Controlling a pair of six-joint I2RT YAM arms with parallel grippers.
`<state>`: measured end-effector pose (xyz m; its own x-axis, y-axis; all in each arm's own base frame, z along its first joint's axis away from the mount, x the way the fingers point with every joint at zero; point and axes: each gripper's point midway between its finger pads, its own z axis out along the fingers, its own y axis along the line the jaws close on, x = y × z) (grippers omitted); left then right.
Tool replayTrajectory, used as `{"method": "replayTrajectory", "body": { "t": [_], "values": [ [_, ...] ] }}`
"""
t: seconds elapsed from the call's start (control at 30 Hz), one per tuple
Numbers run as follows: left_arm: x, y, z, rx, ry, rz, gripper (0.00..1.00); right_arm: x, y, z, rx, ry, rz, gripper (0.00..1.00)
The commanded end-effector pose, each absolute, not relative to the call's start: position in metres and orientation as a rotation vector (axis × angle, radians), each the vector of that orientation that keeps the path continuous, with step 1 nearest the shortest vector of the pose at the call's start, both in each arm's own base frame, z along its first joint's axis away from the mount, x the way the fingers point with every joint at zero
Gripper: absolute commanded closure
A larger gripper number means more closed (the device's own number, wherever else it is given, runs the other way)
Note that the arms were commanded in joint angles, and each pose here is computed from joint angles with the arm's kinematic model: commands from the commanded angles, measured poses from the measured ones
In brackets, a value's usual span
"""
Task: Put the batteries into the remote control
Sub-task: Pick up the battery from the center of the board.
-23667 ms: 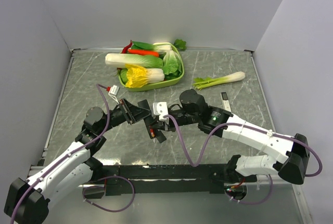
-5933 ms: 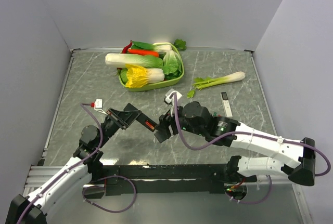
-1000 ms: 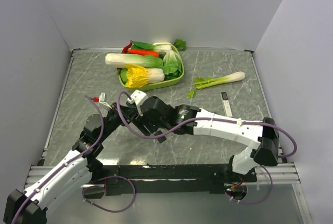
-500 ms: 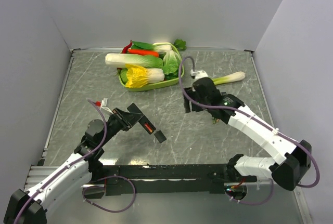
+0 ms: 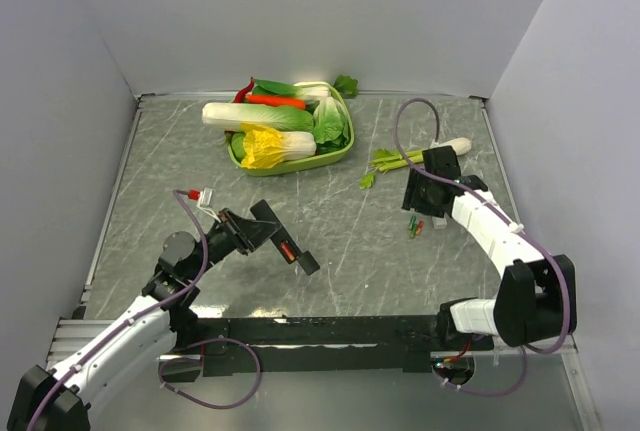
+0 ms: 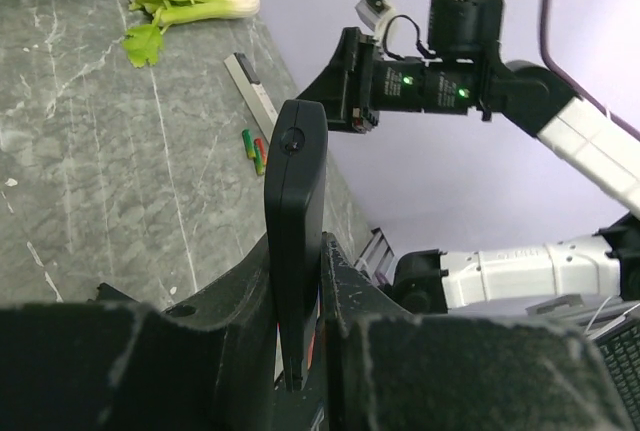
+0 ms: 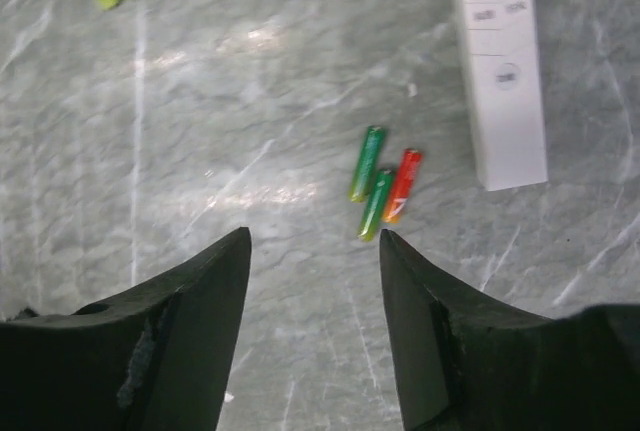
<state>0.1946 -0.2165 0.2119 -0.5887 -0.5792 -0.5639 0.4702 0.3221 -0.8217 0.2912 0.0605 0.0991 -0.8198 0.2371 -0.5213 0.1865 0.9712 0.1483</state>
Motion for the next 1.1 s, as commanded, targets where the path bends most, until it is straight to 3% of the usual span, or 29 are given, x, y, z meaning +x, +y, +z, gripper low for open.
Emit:
{"method": "replayTrajectory", "body": {
  "t": [0.0,0.13,0.47,1.07],
  "values": [
    [0.187,-0.219,0.233,0.016,1.590,-1.444,0.99,0.305,0.046,0.087,0.404,2.553,0.157,0.42],
    [0.186,-0.220,0.232,0.023,1.597,-1.443,0.99,0.308,0.033,0.072,0.452,2.583,0.127,0.52],
    [0.183,-0.225,0.230,0.042,1.603,-1.479,0.99,0.308,0.029,0.031,0.495,2.690,0.137,0.63],
    [0.183,-0.228,0.230,0.055,1.609,-1.494,0.99,0.302,0.012,0.013,0.535,2.738,0.047,0.66]
  ]
}}
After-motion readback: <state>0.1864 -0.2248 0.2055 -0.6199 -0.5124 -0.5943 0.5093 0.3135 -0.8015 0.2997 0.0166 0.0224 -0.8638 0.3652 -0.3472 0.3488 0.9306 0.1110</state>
